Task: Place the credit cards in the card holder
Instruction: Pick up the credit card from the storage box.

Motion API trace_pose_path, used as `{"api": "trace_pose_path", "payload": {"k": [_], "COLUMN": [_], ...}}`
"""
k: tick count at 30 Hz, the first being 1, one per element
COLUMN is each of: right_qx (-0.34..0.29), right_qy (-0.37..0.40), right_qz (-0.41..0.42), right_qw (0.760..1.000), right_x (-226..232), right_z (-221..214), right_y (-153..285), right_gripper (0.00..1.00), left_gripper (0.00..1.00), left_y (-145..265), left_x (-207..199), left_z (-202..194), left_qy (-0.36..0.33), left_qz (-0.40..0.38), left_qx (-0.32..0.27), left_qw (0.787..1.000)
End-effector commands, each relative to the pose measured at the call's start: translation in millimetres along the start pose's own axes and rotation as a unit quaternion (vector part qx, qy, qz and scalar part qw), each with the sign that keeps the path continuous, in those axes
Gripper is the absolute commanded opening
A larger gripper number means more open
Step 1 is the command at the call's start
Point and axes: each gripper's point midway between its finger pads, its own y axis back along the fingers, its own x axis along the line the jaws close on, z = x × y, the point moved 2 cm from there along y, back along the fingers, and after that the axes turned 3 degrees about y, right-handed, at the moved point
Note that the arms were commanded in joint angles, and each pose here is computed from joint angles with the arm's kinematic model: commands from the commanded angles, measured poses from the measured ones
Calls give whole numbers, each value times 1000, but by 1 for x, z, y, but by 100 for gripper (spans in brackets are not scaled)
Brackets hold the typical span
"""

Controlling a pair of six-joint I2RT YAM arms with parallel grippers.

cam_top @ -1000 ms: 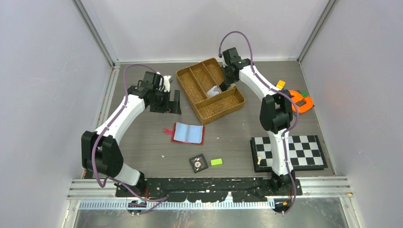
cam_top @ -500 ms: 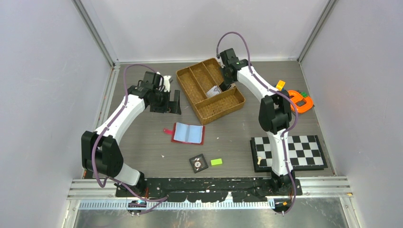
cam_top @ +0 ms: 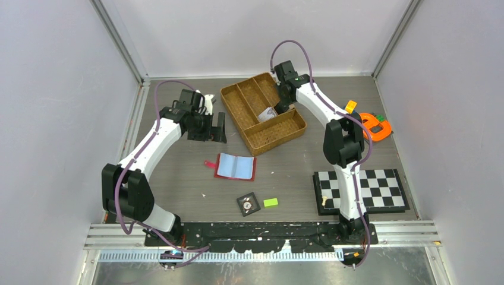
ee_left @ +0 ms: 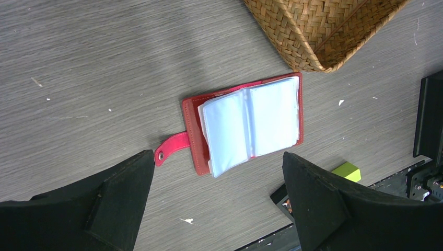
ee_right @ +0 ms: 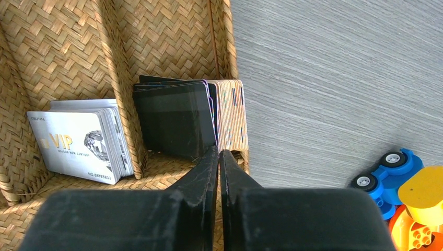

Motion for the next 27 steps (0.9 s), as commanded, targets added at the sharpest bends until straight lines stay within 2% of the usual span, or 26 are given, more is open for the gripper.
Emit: {"api": "trace_pose_path", "payload": {"k": [1, 8, 10, 13, 17, 24, 27], "right_qx": [-30, -19, -15, -12, -6, -2, -2], "right_qy": [7, 11, 12, 12, 12, 15, 15], "right_qz": [-17, -10, -8, -8, -4, 0, -16], "right_qw": [999, 1000, 1000, 1000, 1000, 1000, 1000], "right_x": [-6, -3, -1, 0, 2, 5, 1], "right_z": [19, 15, 14, 14, 12, 11, 12], "right_y": [18, 11, 8, 4, -3, -11, -12], "right_gripper": [10, 12, 17, 31, 38, 41, 38], "left_gripper": [95, 95, 95, 95, 95, 95, 95], "left_y": [2, 2, 3, 2, 3, 3, 3], "left_x": [-4, -4, -4, -4, -4, -4, -5], "left_z": [0, 0, 0, 0, 0, 0, 0], "left_qy": [2, 3, 2, 3, 2, 2, 2], "left_qz": [-12, -12, -12, -13, -13, -13, -13], "left_qx": [-1, 0, -1, 0, 0, 0, 1], "left_qw": [1000, 1000, 1000, 1000, 1000, 1000, 1000]}}
